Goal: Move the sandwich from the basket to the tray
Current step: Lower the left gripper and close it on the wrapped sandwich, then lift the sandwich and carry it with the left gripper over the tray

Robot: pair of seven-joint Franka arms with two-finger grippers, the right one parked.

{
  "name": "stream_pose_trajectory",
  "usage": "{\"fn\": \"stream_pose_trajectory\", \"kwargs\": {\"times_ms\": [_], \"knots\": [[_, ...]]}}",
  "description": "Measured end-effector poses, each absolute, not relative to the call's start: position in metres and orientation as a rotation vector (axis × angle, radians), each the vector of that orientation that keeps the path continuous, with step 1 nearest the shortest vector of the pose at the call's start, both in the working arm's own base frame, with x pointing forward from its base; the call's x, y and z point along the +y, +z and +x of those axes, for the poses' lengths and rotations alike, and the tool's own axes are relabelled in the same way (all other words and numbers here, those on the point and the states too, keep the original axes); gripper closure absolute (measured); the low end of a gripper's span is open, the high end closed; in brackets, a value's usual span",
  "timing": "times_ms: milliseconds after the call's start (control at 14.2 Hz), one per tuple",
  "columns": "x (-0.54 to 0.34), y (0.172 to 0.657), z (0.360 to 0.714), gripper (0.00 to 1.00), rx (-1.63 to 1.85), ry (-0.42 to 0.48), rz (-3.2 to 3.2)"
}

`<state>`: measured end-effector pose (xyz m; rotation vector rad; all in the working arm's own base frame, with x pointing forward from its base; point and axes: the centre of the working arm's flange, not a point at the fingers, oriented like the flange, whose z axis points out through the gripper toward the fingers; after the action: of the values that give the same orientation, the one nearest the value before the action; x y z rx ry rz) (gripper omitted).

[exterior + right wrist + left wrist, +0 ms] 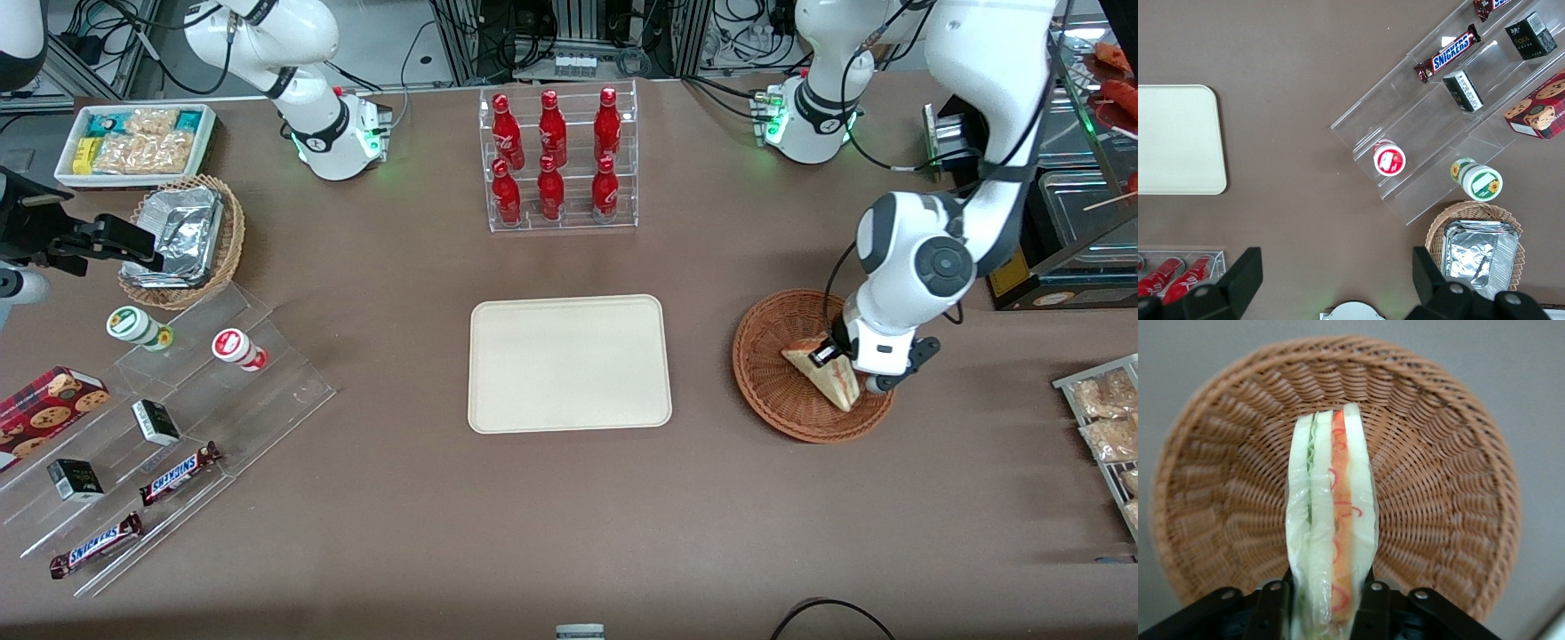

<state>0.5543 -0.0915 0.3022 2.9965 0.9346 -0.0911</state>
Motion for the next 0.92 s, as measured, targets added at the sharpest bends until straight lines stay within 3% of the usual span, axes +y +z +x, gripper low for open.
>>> {"fn": "stream_pose_trajectory", "kwargs": {"times_ms": [141, 282, 424, 565, 918], "knots": [[-0.111, 0.370, 0.569, 0.73, 0.890, -0.136, 3.025], [-0.146, 0.436, 0.576, 0.83, 0.802, -0.122, 3.049], [-0.193, 0.474, 0.571, 0.83, 0.691, -0.087, 3.066], [-0.246, 0.483, 0.556, 0.83, 0.569, -0.069, 3.082], [-0.389, 0.452, 0.514, 0.83, 0.369, -0.117, 3.111]]}}
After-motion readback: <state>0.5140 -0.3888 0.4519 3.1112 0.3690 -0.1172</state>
